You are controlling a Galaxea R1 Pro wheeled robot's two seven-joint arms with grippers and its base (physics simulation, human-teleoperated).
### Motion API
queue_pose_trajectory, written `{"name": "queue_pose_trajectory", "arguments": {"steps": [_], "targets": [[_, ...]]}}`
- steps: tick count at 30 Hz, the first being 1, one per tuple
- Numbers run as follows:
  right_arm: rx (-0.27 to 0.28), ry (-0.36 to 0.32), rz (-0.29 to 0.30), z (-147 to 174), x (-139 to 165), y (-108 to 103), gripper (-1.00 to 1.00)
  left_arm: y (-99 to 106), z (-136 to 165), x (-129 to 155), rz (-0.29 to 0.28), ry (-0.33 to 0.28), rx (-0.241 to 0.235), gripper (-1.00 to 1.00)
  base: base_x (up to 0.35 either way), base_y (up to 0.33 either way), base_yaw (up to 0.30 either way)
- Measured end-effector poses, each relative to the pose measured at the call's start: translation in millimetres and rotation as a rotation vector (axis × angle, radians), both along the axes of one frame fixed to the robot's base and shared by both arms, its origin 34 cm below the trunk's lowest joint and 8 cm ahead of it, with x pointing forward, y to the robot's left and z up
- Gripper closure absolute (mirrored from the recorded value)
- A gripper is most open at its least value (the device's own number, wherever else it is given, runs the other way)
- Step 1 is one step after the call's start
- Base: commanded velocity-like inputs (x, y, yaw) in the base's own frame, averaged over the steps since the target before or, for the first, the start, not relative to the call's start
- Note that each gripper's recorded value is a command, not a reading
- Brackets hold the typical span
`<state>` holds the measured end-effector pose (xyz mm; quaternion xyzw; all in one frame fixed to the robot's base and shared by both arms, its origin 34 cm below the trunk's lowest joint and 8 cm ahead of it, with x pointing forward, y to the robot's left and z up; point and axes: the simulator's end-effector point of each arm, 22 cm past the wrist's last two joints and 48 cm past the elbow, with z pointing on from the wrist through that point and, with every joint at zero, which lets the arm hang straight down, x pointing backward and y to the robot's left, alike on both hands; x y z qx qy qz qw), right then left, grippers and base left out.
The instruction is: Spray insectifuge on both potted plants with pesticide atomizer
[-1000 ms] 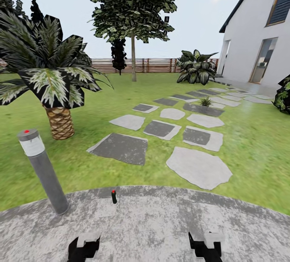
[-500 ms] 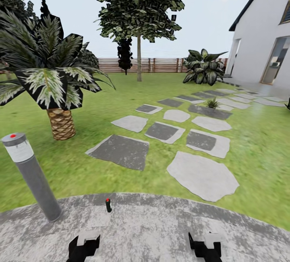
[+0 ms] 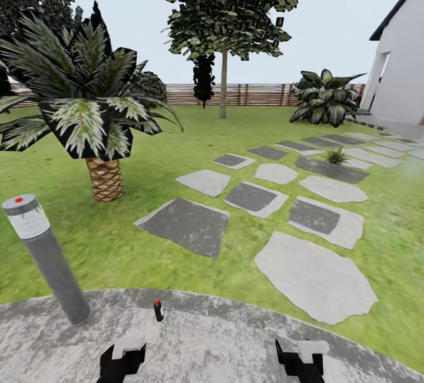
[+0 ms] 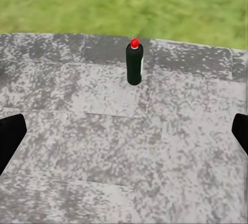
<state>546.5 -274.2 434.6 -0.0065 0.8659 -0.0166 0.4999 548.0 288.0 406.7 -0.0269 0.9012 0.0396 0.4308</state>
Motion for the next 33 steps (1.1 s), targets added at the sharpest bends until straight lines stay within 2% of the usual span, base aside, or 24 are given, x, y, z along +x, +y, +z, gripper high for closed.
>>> {"name": "queue_pose_trajectory", "arguments": {"steps": [14,21,26,33], "targets": [[0.0,-0.002,0.007,0.7,0.6,1.1,-1.0,3.0,0.4,0.2,0.006,0.0,0.0,-1.0,0.284,-0.172,0.005],[0.0,0.003,0.006,-1.5,-0.8,0.9,-1.0,7.4,-1.5,-1.5,0.027,0.002,-0.006,-1.0,0.336,-0.032,0.145],[-0.001,0.008,0.006,-3.7,-1.8,0.7,-1.0,5.4,-3.5,-2.6,0.027,0.006,-0.008,-1.0,0.289,-0.183,0.183],[-0.001,0.009,0.006,-4.2,-2.0,0.6,-1.0,4.3,-4.5,-3.0,0.026,0.008,-0.009,-1.0,0.238,-0.19,0.031]]}}
